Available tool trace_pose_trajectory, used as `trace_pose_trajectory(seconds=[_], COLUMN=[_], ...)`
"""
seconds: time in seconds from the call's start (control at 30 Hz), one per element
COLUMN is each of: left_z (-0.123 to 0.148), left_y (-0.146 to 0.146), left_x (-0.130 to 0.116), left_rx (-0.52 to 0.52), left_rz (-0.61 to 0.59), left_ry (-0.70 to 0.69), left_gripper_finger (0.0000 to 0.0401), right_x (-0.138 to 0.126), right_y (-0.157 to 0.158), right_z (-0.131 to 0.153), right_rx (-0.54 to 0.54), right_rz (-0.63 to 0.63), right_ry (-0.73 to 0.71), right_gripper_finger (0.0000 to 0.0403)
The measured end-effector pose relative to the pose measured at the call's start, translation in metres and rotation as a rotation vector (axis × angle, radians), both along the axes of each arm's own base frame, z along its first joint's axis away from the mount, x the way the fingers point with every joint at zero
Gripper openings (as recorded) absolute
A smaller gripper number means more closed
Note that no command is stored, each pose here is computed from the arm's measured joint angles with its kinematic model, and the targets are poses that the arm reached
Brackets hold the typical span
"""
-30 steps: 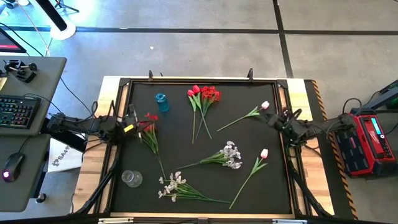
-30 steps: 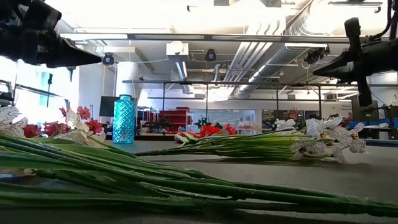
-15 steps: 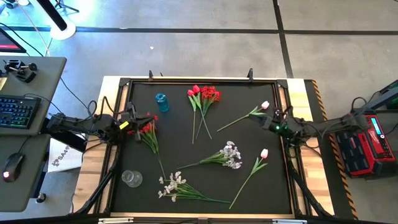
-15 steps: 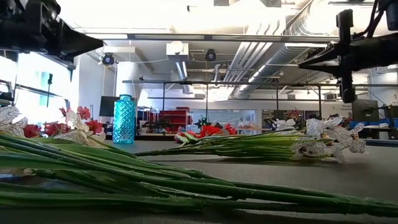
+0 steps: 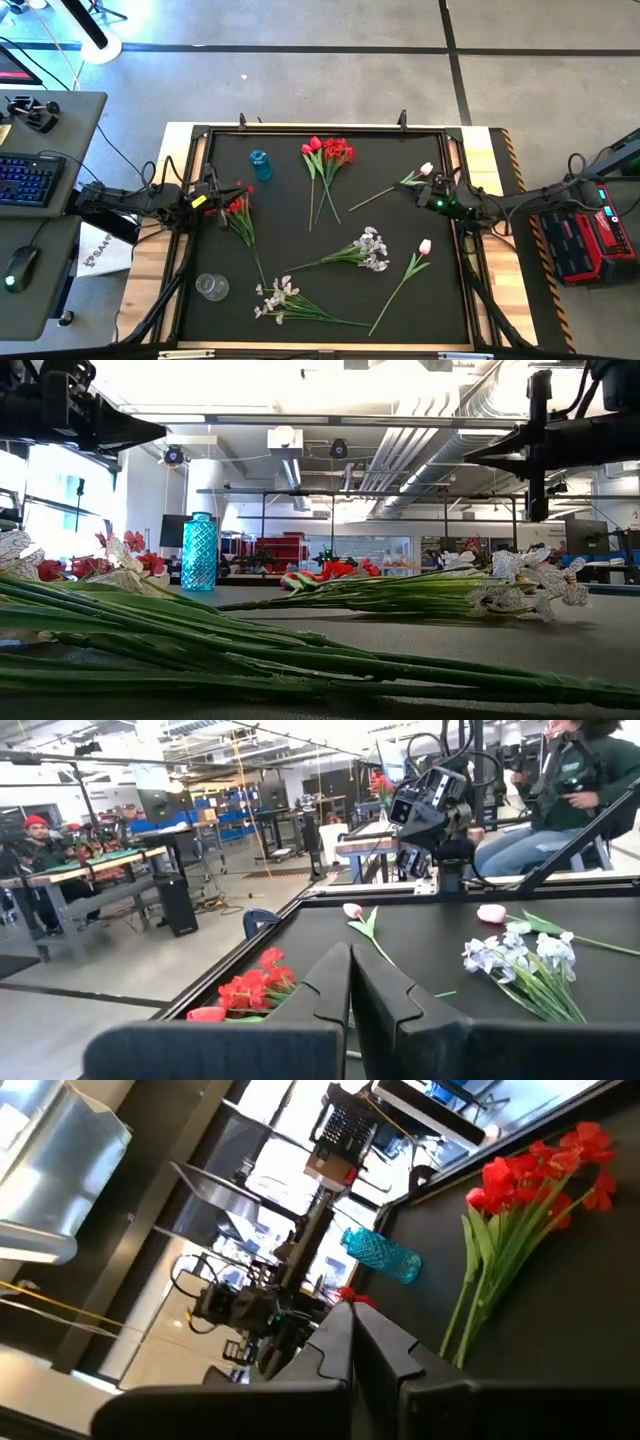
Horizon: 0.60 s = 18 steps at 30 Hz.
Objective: Sort flowers into vase by color
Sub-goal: Put the center left red flower into the blue vase
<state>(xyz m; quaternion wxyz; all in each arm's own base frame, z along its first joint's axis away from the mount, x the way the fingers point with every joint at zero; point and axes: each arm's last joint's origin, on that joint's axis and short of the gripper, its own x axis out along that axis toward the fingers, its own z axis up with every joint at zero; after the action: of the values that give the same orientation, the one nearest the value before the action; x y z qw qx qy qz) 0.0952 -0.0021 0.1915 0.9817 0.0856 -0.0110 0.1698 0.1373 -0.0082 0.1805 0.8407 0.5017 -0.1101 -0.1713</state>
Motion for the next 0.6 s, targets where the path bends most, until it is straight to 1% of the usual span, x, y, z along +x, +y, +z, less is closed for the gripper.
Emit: trace_pose_trajectory(seconds=[0.07, 0.17, 0.27, 0.3, 0.33, 0.43, 0.47, 0.53, 0.57, 0.6], left_z=[0.000, 0.000, 0.000, 0.000, 0.000, 0.000, 0.000, 0.002, 0.002, 0.003], left_y=[0.000, 0.000, 0.000, 0.000, 0.000, 0.000, 0.000, 0.000, 0.000, -0.001], left_x=[0.000, 0.000, 0.000, 0.000, 0.000, 0.000, 0.000, 0.000, 0.000, 0.000], left_rx=[0.000, 0.000, 0.001, 0.003, 0.029, 0.223, 0.264, 0.285, 0.267, 0.226], left_rz=[0.000, 0.000, 0.000, 0.000, 0.002, 0.014, 0.014, 0.016, 0.010, -0.007], left_ry=[0.001, 0.001, 0.001, 0.002, 0.010, 0.078, 0.089, 0.084, 0.069, 0.043], left_gripper_finger=[0.0000, 0.0000, 0.0000, 0.0000, 0.0000, 0.0000, 0.0000, 0.0000, 0.0000, 0.0000], right_x=[0.007, 0.021, 0.038, 0.043, 0.048, 0.060, 0.063, 0.070, 0.073, 0.075], right_y=[-0.001, -0.004, -0.009, -0.012, -0.015, -0.025, -0.028, -0.031, -0.032, -0.033], right_z=[0.010, 0.034, 0.052, 0.057, 0.060, 0.063, 0.063, 0.063, 0.062, 0.060], right_rx=[-0.020, -0.111, -0.225, -0.247, -0.255, -0.217, -0.197, -0.158, -0.141, -0.119], right_rz=[0.040, 0.099, 0.104, 0.096, 0.087, 0.083, 0.094, 0.129, 0.149, 0.161], right_ry=[0.005, 0.037, 0.159, 0.209, 0.260, 0.406, 0.443, 0.504, 0.533, 0.558], right_gripper_finger=[0.0000, 0.0000, 0.0000, 0.0000, 0.0000, 0.0000, 0.0000, 0.0000, 0.0000, 0.0000])
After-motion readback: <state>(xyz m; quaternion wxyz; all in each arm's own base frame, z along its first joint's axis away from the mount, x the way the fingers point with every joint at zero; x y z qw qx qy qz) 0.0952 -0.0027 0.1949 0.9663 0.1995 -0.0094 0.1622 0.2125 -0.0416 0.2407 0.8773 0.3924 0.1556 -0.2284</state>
